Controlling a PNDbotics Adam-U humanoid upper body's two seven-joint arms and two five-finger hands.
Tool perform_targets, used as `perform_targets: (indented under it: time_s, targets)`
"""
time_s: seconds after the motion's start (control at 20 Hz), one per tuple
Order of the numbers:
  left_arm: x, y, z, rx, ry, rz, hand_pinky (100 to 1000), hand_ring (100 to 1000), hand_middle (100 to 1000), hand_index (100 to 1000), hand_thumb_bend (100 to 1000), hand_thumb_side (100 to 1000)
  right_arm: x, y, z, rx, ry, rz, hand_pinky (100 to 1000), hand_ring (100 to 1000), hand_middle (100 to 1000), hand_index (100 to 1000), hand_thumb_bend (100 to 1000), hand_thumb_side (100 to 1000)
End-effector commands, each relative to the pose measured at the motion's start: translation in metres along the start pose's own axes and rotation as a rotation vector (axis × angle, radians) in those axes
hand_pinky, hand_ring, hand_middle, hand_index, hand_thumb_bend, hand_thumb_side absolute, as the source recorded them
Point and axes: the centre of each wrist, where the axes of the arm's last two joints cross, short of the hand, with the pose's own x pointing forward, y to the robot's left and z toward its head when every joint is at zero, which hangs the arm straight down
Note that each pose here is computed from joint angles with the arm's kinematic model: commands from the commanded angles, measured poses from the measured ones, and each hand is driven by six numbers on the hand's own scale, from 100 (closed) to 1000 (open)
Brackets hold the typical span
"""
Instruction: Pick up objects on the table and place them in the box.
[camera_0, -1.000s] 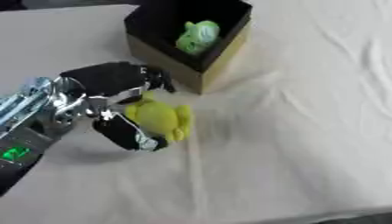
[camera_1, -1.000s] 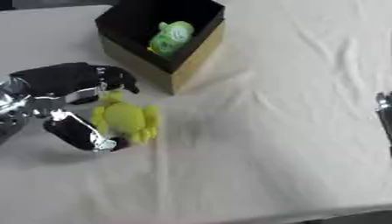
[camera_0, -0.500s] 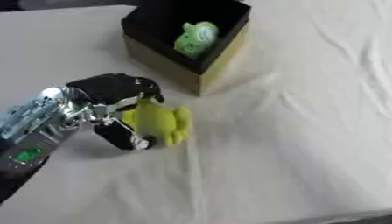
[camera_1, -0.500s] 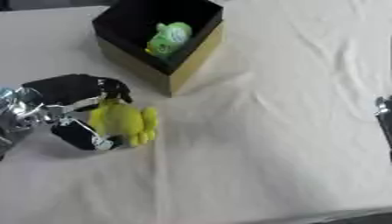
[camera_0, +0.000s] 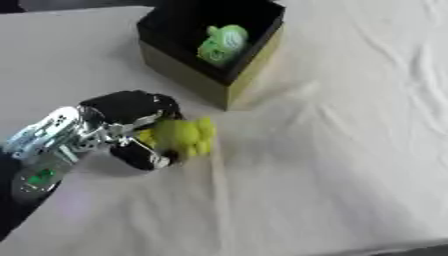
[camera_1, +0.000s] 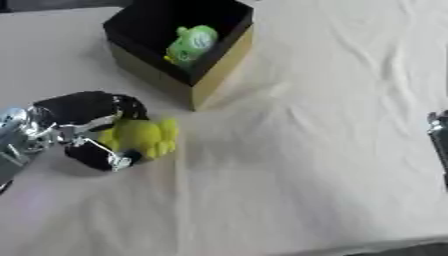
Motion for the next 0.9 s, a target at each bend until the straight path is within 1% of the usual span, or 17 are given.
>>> perform_targets:
  time_s: [0.05, 0.1, 0.2, 0.25, 0.3, 0.4, 0.75, 0.9]
  targets:
    - [-0.008, 0.001, 0.0, 0.032, 0.03, -0.032, 749, 828, 812, 806, 206, 387, 0.004, -0.004, -0.006, -0.018, -0.025, 0.002, 843, 701, 679, 796, 100, 1000]
    - [-0.009, 0.0, -0.001, 0.036, 0.034, -0.046, 743, 815, 798, 793, 203, 380, 0.004, -0.004, -0.006, -0.019, -0.025, 0.001, 843, 701, 679, 795, 100, 1000]
    - [-0.011, -0.004, -0.003, 0.046, 0.046, -0.063, 715, 786, 764, 765, 155, 372, 0.004, -0.004, -0.006, -0.021, -0.024, 0.0, 843, 702, 679, 796, 100, 1000]
    - [-0.012, -0.006, -0.003, 0.053, 0.049, -0.063, 702, 773, 752, 752, 115, 376, 0.004, -0.004, -0.006, -0.022, -0.024, 0.001, 843, 702, 680, 796, 100, 1000]
    - [-0.012, -0.006, -0.002, 0.064, 0.046, -0.061, 699, 771, 752, 750, 100, 381, 0.003, -0.005, -0.006, -0.023, -0.023, 0.003, 843, 702, 680, 796, 100, 1000]
    - [-0.01, -0.001, 0.002, 0.088, 0.035, -0.053, 696, 768, 753, 751, 100, 386, 0.003, -0.005, -0.005, -0.024, -0.02, 0.007, 844, 702, 680, 796, 100, 1000]
    - [-0.006, 0.034, 0.033, 0.212, 0.054, -0.016, 677, 742, 747, 748, 100, 403, 0.002, -0.007, -0.005, -0.027, -0.019, 0.016, 844, 703, 680, 796, 100, 1000]
    - [-0.003, 0.058, 0.052, 0.301, 0.058, -0.018, 674, 736, 737, 741, 100, 425, 0.002, -0.007, -0.006, -0.028, -0.021, 0.019, 844, 703, 681, 796, 100, 1000]
